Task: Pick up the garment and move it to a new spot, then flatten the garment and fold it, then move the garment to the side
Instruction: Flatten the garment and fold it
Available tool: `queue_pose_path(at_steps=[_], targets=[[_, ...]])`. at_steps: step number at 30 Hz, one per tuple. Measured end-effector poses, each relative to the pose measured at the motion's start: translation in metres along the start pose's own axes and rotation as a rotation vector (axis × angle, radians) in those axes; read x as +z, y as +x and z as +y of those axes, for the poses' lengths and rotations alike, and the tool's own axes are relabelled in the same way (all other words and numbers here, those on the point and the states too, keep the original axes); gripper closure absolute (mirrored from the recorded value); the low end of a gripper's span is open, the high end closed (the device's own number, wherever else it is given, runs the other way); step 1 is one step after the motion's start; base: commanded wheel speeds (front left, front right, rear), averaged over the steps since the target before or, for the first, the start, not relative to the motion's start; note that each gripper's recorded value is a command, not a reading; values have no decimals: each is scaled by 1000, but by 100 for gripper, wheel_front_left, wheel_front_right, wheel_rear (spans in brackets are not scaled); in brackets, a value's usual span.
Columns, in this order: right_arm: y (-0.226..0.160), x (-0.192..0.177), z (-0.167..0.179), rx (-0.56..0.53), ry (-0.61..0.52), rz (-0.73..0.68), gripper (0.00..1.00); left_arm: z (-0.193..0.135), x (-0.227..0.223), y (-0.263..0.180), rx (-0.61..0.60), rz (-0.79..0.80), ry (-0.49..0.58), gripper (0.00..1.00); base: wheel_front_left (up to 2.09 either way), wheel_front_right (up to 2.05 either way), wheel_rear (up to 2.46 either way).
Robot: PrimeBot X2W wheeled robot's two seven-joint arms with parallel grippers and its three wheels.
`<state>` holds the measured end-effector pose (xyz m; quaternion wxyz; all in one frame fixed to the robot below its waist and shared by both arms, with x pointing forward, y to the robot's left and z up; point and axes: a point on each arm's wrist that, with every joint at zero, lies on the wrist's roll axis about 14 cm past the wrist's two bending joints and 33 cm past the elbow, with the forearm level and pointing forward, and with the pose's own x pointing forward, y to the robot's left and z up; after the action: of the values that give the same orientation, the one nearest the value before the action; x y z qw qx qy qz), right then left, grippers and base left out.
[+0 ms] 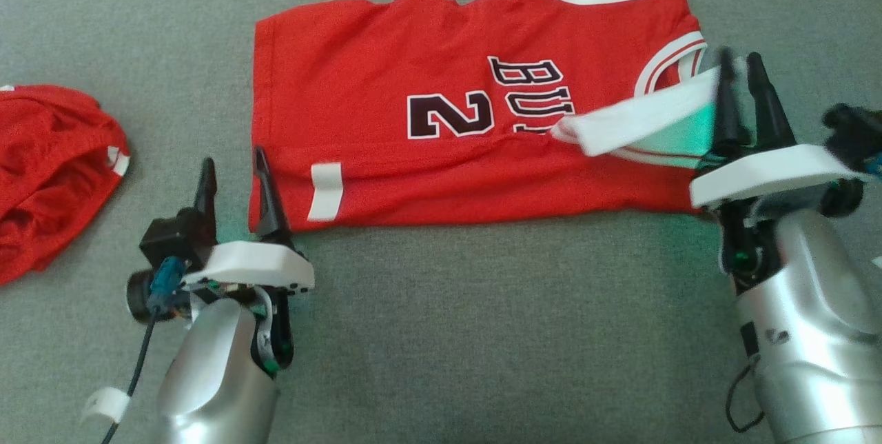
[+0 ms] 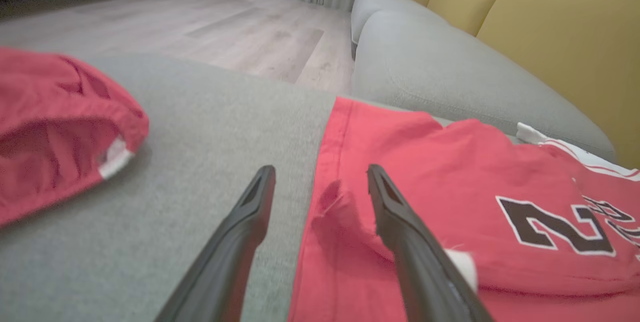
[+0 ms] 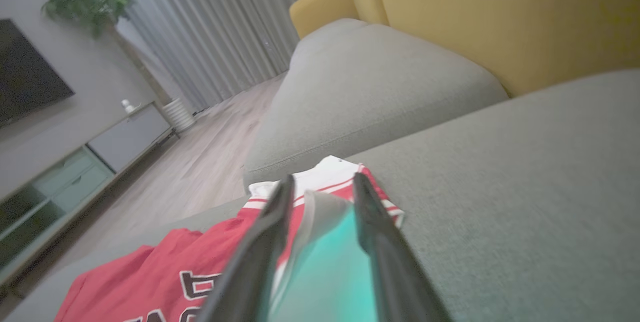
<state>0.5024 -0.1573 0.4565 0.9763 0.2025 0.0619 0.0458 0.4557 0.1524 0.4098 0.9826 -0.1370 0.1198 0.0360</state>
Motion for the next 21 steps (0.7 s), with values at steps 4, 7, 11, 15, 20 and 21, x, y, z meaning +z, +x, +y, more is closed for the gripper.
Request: queue_pose_path(at_steps=[4, 7, 11, 15, 20, 21], targets=[[-4, 7, 16, 76, -166, -41, 0, -4, 25, -5, -21, -87, 76, 0, 0, 0, 0], [-18, 5, 12, 77, -252, -35, 0, 0, 19, -23, -15, -86, 114, 0, 0, 0, 0], [-51, -10, 5, 51, -302, -4, 0, 14, -14, -58, 10, -5, 133, 0, 0, 0, 0], [-82, -35, 2, 28, -297, 56, 0, 20, -20, -80, 22, 5, 139, 0, 0, 0, 0], [-99, -37, 1, 17, -299, 60, 0, 21, -16, -95, 23, -16, 139, 0, 0, 0, 0], [-101, -36, 2, 18, -299, 57, 0, 22, -17, -99, 25, -16, 139, 0, 0, 0, 0]])
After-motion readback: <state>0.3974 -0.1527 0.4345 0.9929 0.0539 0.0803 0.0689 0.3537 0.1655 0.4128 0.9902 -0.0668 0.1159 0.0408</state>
